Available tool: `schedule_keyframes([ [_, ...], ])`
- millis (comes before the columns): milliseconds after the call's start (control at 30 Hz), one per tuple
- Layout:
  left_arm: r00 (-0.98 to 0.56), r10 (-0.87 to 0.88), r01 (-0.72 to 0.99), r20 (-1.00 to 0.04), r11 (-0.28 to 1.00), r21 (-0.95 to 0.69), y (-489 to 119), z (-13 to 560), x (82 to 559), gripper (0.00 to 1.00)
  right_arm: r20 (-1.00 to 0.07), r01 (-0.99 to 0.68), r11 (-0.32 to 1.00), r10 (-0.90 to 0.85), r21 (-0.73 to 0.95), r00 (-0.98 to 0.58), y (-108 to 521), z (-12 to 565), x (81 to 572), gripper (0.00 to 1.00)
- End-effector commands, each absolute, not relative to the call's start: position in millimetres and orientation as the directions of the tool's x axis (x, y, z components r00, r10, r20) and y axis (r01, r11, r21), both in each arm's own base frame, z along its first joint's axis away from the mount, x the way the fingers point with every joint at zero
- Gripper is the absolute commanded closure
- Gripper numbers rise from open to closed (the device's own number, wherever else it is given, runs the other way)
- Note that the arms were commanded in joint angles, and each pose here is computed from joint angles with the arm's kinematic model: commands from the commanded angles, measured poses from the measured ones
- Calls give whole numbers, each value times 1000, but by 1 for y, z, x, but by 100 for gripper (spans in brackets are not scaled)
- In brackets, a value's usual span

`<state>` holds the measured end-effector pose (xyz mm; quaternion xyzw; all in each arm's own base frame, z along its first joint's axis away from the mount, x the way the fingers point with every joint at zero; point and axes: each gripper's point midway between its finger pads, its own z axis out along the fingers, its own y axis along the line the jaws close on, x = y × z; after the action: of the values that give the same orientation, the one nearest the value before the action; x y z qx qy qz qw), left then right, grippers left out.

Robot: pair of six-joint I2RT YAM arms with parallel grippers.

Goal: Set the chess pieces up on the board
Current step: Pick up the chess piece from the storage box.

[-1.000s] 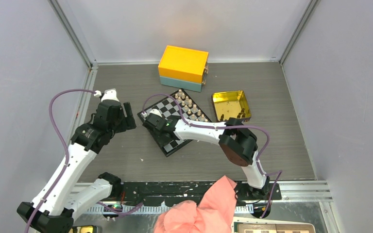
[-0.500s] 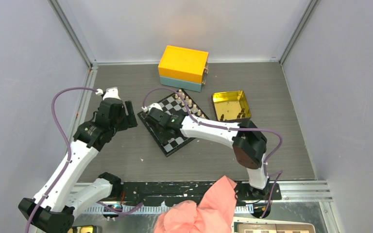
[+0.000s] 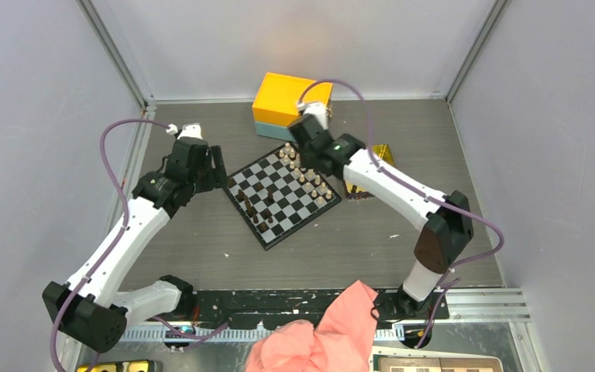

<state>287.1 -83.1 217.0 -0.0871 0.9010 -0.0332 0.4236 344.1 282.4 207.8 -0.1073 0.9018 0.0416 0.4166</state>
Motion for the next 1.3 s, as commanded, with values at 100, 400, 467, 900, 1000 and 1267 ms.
schedule_keyframes([
  [100,-577,-186,-77,-795,982,-174,-99,240,314,26,-757,197,979,94,-47,-646,149,193,392,63],
  [400,-589,-169,-61,-791,984,-165,-100,234,313,26,-710,455,891,321,1,-627,66,140,423,63],
  [467,-590,-164,-56,-791,985,-162,-100,234,312,26,-698,488,872,365,25,-616,58,130,427,63],
  [900,-590,-143,-32,-795,988,-153,-101,232,310,25,-675,659,747,533,91,-510,35,87,439,64],
  [1000,-590,-138,-31,-795,988,-148,-100,232,309,25,-683,691,715,555,102,-474,31,81,438,64],
  [1267,-588,-126,-34,-799,991,-131,-95,233,306,25,-697,722,689,549,66,-461,20,72,433,64],
])
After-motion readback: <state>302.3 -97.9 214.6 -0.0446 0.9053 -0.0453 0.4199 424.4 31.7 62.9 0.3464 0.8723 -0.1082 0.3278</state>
